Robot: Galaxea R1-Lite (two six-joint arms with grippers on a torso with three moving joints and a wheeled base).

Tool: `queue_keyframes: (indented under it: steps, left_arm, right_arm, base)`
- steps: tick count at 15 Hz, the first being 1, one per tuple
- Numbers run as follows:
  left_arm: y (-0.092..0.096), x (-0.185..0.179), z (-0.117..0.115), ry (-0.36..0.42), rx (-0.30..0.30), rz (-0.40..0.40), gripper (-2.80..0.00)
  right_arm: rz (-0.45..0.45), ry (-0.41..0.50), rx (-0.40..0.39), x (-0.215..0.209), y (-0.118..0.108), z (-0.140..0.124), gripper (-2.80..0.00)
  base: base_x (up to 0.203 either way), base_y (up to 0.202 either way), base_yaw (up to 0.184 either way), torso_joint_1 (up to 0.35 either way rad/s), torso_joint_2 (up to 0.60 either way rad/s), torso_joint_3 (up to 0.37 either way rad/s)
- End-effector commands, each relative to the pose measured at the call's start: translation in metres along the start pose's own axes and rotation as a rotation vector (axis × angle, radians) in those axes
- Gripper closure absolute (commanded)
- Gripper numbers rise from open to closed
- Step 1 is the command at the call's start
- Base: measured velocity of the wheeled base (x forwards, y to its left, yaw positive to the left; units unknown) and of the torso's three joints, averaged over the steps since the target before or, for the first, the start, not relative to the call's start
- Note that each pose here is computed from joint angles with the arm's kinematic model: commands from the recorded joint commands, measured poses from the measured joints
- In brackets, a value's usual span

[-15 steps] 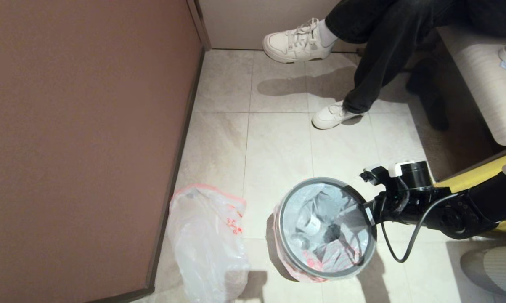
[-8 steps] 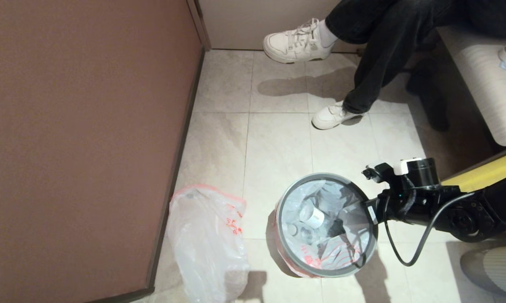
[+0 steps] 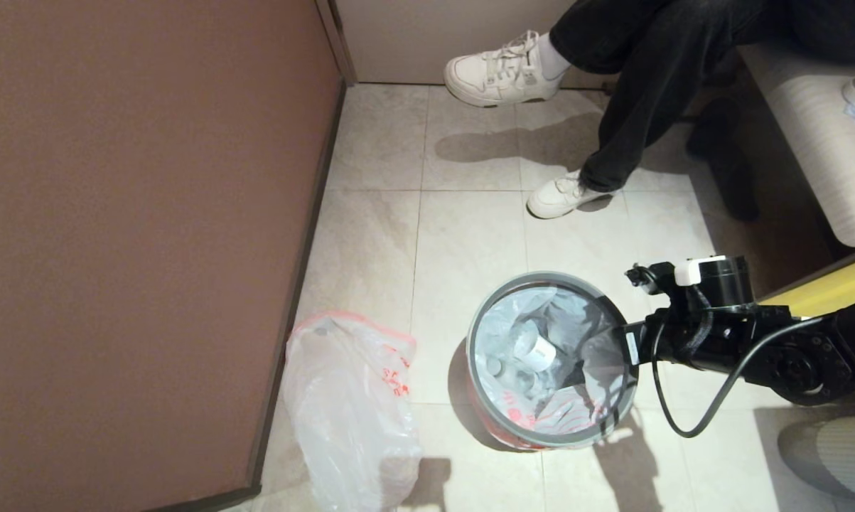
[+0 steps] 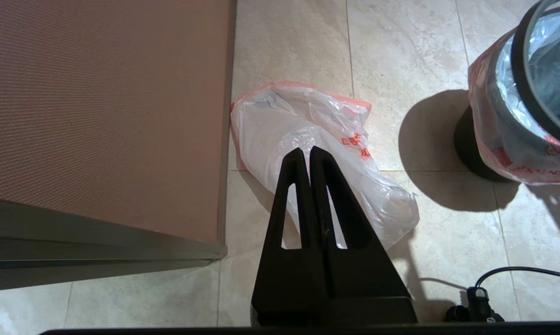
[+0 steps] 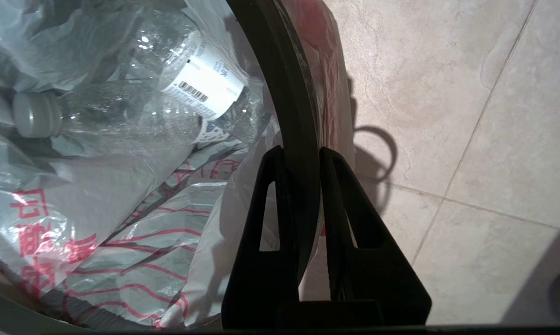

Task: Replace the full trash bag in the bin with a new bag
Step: Place the trash can ring on the floor

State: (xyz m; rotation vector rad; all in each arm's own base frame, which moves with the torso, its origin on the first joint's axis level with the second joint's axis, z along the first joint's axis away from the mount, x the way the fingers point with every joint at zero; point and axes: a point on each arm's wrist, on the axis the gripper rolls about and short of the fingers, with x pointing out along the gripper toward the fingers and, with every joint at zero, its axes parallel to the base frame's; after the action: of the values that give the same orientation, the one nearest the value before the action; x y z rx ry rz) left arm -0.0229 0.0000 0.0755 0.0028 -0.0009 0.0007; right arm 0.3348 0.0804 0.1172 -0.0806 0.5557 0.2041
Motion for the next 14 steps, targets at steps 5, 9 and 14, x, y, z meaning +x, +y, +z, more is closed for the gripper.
queue_keyframes:
  steps: [5,9,14]
  left_arm:
    - [0.0,0.0,0.0,0.001,0.0,-0.001,0.0]
    - [0.0,0.0,0.0,0.001,0.0,-0.001,0.0]
    - [0.0,0.0,0.0,0.001,0.0,0.001,0.0]
  right_arm:
    - [-0.004,-0.058,0.174,-0.002,-0.005,0.015,0.0]
    - [-0.012,-0.029,0.21,0.01,-0.01,0.002,0.0]
    - [-0.02,-0.051,0.204,0.03,-0.01,-0.013,-2.8]
  base:
    - [0.0,0.0,0.0,0.0,0.0,0.0]
    - [0.0,0.0,0.0,0.0,0.0,0.0]
    - [0.0,0.0,0.0,0.0,0.0,0.0]
